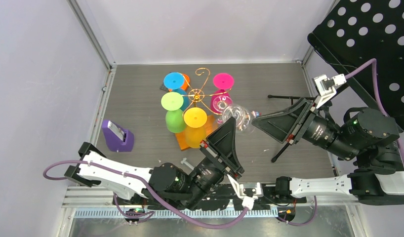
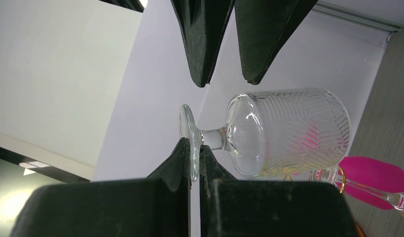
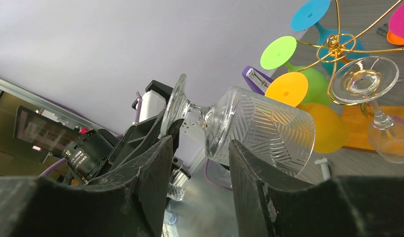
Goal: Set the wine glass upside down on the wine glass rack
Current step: Turn the wine glass upside down at the wine rack.
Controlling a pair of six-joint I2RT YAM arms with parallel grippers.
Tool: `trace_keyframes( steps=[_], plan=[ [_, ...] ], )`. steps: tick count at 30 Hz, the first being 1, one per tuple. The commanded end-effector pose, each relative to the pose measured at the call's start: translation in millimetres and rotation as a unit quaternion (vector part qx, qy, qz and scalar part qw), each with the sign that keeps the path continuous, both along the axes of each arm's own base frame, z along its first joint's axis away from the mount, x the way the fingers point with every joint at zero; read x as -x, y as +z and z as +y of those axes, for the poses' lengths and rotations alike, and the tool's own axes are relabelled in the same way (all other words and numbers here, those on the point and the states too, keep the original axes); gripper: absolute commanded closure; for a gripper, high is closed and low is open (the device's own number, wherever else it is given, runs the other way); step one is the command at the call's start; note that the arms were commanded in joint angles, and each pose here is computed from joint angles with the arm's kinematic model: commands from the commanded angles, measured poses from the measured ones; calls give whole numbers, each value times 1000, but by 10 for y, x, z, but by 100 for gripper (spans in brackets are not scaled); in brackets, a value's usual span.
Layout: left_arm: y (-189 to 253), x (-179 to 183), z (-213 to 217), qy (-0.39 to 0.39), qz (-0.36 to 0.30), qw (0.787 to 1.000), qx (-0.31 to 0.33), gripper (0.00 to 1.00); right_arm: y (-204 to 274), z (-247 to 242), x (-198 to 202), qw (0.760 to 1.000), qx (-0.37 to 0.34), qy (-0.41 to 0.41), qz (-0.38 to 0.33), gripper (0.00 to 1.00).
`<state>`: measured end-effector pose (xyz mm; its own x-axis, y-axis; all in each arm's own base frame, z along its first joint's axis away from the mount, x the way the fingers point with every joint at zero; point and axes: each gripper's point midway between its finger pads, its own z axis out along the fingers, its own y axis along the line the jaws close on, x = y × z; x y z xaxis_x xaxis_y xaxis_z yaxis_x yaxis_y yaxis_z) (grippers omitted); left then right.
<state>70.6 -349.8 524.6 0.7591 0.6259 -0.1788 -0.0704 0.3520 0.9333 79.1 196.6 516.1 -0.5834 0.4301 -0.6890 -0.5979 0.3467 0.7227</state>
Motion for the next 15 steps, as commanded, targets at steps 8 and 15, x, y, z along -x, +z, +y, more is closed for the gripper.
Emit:
trace_keyframes(
  steps=[8, 15],
  plan=[
    [36, 0, 33, -4, 5, 1000, 15, 100, 106, 68, 39, 1000, -25, 15, -5, 45],
    [-65, 28, -66, -7, 3, 1000, -3, 100, 54, 129, 54, 1000, -17, 22, -1, 45]
  ],
)
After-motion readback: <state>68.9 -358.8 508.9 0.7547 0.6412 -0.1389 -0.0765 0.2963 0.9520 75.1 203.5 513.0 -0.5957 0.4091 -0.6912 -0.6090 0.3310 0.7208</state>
